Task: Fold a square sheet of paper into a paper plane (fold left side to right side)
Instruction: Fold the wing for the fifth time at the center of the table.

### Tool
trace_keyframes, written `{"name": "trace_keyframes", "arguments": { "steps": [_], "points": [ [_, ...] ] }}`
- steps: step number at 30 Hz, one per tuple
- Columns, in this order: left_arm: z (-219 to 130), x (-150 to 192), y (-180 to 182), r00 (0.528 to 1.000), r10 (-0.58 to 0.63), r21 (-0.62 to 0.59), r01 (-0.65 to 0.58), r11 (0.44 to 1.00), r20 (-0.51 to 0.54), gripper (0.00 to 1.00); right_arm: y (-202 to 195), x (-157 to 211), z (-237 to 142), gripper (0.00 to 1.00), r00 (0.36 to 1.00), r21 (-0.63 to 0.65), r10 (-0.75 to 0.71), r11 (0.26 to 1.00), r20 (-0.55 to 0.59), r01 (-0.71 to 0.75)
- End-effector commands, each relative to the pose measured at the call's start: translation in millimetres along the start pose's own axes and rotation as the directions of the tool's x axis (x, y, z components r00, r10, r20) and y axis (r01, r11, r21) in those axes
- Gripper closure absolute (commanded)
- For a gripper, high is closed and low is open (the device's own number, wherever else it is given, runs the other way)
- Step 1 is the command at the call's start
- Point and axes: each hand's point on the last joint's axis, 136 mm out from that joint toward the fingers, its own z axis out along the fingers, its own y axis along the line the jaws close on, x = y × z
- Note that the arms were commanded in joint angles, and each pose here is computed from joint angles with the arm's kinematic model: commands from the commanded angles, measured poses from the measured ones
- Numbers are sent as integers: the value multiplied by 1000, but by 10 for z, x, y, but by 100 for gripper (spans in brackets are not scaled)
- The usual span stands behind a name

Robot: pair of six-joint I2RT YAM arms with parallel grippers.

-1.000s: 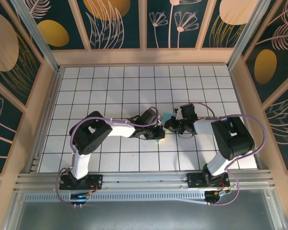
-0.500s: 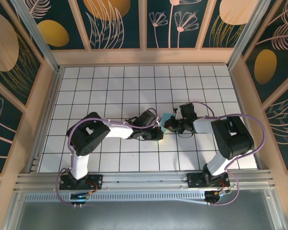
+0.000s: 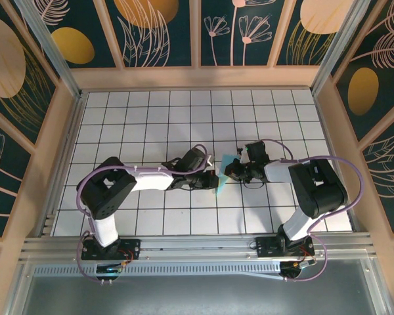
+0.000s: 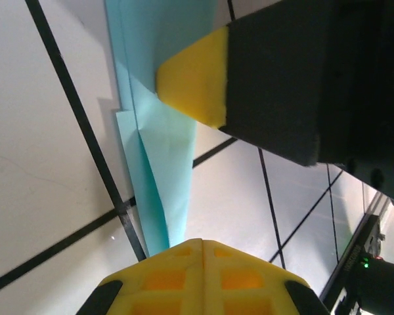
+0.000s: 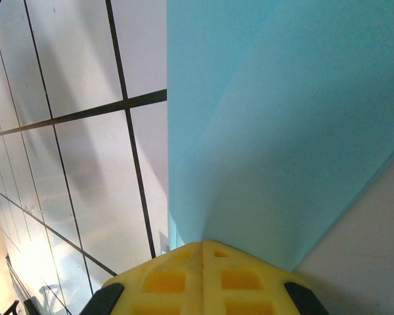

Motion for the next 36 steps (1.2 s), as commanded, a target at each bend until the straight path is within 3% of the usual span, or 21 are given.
{"name": "trace_keyframes", "arguments": {
  "steps": [1,10,36],
  "points": [
    [-41,103,-103,999,17,76,-15,997,-28,98,-531,342,62,100,994,188,77,980,-78,-61],
    [137,223,-182,994,45,86,-37,996,-95,99,-541,338,61,100,994,199,74,978,-79,-57],
    [266,251,104,993,48,-27,-51,998,-110,99,-605,358,78,100,994,233,70,971,-88,-48]
  ]
}}
